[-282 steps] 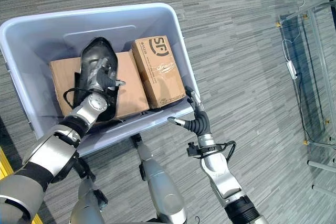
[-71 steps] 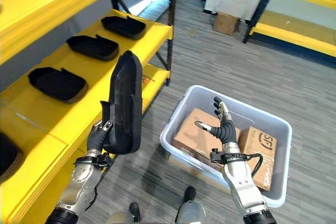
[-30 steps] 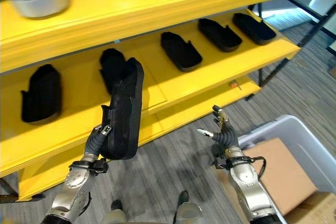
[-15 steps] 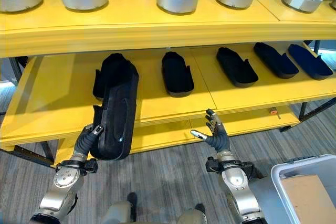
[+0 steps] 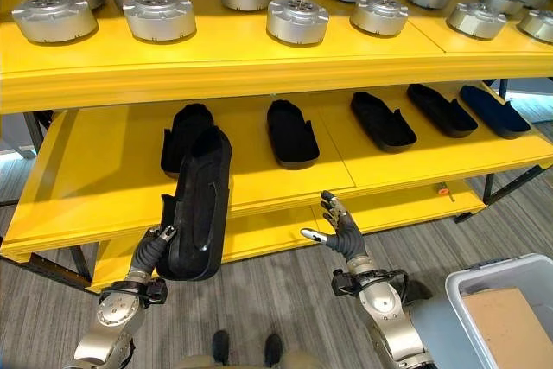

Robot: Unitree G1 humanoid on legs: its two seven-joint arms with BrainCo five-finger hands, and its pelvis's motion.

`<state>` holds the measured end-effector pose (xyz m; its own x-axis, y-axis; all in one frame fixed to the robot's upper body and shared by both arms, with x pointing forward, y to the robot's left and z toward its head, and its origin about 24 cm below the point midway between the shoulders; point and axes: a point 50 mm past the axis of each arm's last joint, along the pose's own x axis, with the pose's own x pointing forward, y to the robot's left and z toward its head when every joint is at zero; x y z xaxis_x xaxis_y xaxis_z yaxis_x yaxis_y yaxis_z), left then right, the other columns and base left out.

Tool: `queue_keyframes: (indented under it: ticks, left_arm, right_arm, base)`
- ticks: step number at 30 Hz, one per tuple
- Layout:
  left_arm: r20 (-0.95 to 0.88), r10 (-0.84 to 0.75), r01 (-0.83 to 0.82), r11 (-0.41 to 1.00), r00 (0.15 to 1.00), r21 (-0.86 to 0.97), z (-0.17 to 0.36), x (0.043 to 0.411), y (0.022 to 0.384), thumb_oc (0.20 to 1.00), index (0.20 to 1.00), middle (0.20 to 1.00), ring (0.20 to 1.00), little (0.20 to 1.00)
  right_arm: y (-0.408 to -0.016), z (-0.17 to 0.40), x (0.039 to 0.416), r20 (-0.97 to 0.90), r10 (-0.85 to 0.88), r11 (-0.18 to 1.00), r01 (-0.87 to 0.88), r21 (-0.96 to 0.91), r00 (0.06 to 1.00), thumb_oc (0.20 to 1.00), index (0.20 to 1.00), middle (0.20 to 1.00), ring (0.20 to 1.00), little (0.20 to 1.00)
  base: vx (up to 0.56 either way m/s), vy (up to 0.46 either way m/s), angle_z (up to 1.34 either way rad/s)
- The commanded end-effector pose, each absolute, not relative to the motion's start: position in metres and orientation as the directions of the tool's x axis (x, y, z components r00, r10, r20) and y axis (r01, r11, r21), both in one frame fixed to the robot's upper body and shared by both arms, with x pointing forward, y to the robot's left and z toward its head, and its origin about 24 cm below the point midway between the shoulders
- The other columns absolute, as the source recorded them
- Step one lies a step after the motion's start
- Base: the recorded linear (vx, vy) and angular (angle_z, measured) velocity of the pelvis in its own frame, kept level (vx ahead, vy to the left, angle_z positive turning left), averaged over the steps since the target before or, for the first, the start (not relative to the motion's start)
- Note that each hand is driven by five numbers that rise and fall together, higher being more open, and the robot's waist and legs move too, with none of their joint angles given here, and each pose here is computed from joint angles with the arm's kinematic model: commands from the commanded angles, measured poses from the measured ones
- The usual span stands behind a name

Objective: Move parts from the plastic box to the shelf.

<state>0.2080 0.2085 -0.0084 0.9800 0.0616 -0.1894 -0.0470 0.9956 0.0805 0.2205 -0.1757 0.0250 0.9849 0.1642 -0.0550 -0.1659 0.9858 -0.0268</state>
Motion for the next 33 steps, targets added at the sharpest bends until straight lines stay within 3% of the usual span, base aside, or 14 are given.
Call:
queue_keyframes:
  ticks: [1, 12, 23, 33]
  left_arm:
    - [0.031, 0.006, -0.007, 0.999, 1.0, 0.041, 0.033, 0.227, 0.201, 0.2, 0.2, 0.2, 0.2, 0.2]
    - [0.057, 0.017, -0.017, 1.0, 0.998, 0.009, 0.04, 0.229, 0.2, 0.2, 0.2, 0.2, 0.2, 0.2]
    - [0.174, -0.043, 0.029, 0.996, 0.984, 0.081, 0.068, 0.249, 0.195, 0.2, 0.2, 0.2, 0.2, 0.2]
    - [0.326, 0.089, -0.129, 0.986, 0.941, 0.103, 0.106, 0.292, 0.198, 0.2, 0.2, 0.2, 0.2, 0.2]
  right_arm:
    - [-0.186, 0.049, 0.23, 0.065, 0.148, 0.989, -0.147, -0.024, 0.987, 1.0, 1.0, 1.0, 1.0, 1.0]
    - [-0.205, 0.043, 0.226, 0.032, 0.059, 0.997, -0.057, -0.055, 0.998, 1.0, 1.0, 1.0, 1.0, 1.0]
    - [-0.19, 0.048, 0.232, 0.068, 0.065, 0.997, -0.067, 0.033, 0.996, 1.0, 1.0, 1.0, 1.0, 1.0]
    - [-0.175, 0.051, 0.237, 0.082, 0.124, 0.991, -0.127, 0.033, 0.989, 1.0, 1.0, 1.0, 1.0, 1.0]
  base:
    - [-0.07, -0.001, 0.35]
    - [0.03, 0.165, 0.31]
    - [0.1, 0.277, 0.05]
    - [0.01, 0.08, -0.03]
